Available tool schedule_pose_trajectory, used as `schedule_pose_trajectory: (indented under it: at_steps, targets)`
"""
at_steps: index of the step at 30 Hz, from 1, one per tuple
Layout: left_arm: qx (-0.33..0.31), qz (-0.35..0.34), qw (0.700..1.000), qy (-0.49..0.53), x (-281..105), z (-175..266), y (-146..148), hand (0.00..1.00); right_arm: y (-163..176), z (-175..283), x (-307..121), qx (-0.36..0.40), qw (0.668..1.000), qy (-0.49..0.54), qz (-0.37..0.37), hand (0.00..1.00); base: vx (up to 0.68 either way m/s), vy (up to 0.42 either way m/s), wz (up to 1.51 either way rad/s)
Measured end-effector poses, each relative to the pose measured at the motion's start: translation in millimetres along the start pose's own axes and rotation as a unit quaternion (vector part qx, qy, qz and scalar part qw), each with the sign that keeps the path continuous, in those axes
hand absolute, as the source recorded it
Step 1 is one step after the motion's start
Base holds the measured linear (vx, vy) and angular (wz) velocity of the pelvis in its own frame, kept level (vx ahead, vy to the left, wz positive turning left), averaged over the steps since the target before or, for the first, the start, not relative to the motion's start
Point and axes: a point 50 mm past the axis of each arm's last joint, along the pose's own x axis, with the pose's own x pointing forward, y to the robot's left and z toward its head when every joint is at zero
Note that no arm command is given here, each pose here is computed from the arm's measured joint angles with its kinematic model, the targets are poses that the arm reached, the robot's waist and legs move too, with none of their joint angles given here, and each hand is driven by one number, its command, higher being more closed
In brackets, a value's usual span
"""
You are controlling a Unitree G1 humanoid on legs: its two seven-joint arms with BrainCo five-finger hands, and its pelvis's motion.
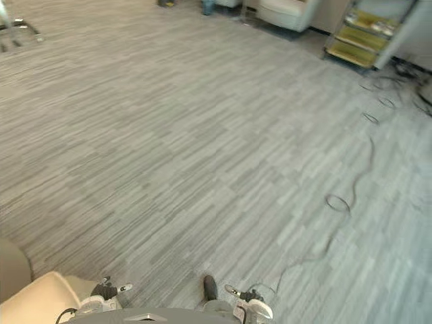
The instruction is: Pick up cushions and gather them together orderly.
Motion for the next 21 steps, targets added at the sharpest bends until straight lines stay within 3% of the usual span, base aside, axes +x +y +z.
schedule_pose_trajectory:
  at_steps: [6,14,21]
  targets:
    - [0.006,-0.015,1.000,-0.003,0,2,-11,0.00,-19,5,2,-0.009,1.000,-0.006,-0.022,0.00,0.12,-0.130,-0.87]
    - [0.005,-0.014,1.000,-0.020,1,12,-10,0.00,-18,3,2,0.001,1.000,-0.002,-0.023,0.00,0.03,-0.053,-0.40]
    - [-0.013,-0.016,0.999,-0.038,1,24,-13,0.00,-26,6,3,0.012,0.999,-0.003,-0.034,0.00,0.07,0.088,-0.71]
